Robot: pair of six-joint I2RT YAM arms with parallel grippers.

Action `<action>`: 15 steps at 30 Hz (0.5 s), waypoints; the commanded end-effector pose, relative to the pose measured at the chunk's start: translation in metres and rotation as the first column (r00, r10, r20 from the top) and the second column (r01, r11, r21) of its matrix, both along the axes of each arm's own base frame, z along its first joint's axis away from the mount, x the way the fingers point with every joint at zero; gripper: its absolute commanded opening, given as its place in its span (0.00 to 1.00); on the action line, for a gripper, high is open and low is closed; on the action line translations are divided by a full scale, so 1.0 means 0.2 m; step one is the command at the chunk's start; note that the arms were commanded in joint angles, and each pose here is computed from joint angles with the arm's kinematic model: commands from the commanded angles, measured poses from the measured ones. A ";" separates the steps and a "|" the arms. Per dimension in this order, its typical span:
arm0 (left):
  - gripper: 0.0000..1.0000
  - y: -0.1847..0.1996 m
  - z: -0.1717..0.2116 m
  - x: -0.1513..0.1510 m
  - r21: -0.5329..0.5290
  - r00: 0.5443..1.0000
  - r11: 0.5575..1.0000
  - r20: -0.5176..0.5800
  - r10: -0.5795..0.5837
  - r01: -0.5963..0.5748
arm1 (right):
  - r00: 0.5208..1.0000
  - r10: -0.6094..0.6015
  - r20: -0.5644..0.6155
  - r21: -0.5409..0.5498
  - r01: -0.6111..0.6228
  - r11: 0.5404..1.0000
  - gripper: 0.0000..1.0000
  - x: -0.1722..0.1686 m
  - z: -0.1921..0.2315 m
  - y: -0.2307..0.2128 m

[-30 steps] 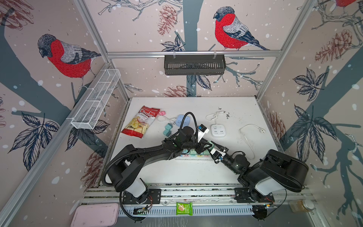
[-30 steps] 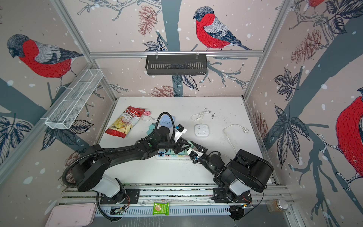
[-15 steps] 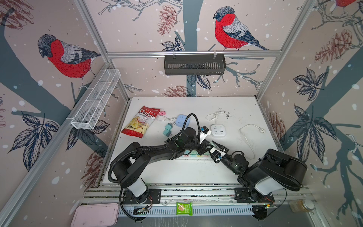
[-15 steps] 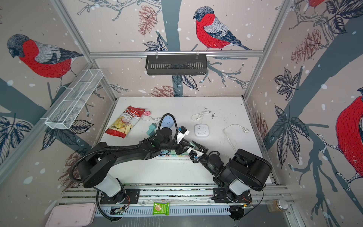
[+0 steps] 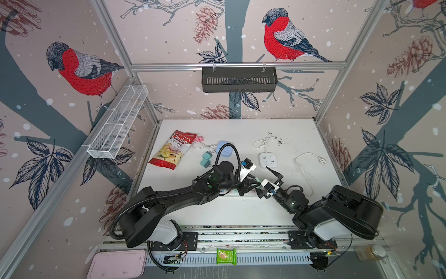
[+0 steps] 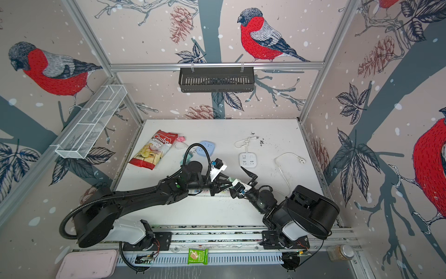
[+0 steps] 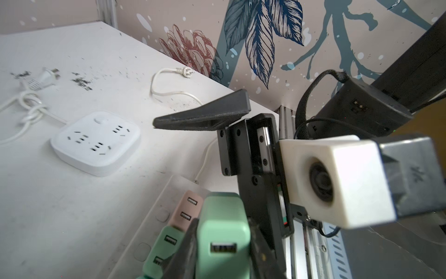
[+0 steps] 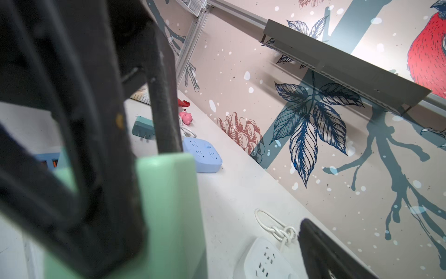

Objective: Insert the plug
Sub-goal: 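Close the left gripper on the green adapter while the right gripper opens and withdraws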

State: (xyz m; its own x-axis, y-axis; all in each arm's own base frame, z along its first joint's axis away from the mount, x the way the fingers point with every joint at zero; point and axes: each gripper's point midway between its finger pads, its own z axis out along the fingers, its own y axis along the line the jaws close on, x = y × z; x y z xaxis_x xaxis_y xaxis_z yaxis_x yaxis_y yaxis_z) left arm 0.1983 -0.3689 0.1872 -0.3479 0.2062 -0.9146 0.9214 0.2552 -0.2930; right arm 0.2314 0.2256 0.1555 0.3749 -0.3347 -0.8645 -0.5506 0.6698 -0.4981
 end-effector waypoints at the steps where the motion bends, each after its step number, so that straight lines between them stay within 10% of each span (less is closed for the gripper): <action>1: 0.00 0.06 0.05 0.11 -0.005 0.986 0.990 0.094 0.140 -0.140 | 0.993 -0.040 0.114 0.223 0.013 0.975 0.99 -0.04 0.27 -0.11; 15: 0.00 0.34 0.17 0.21 -0.079 0.880 0.913 0.245 0.406 -0.399 | 0.930 -0.344 -0.134 0.543 0.359 0.759 1.00 0.18 0.30 -0.61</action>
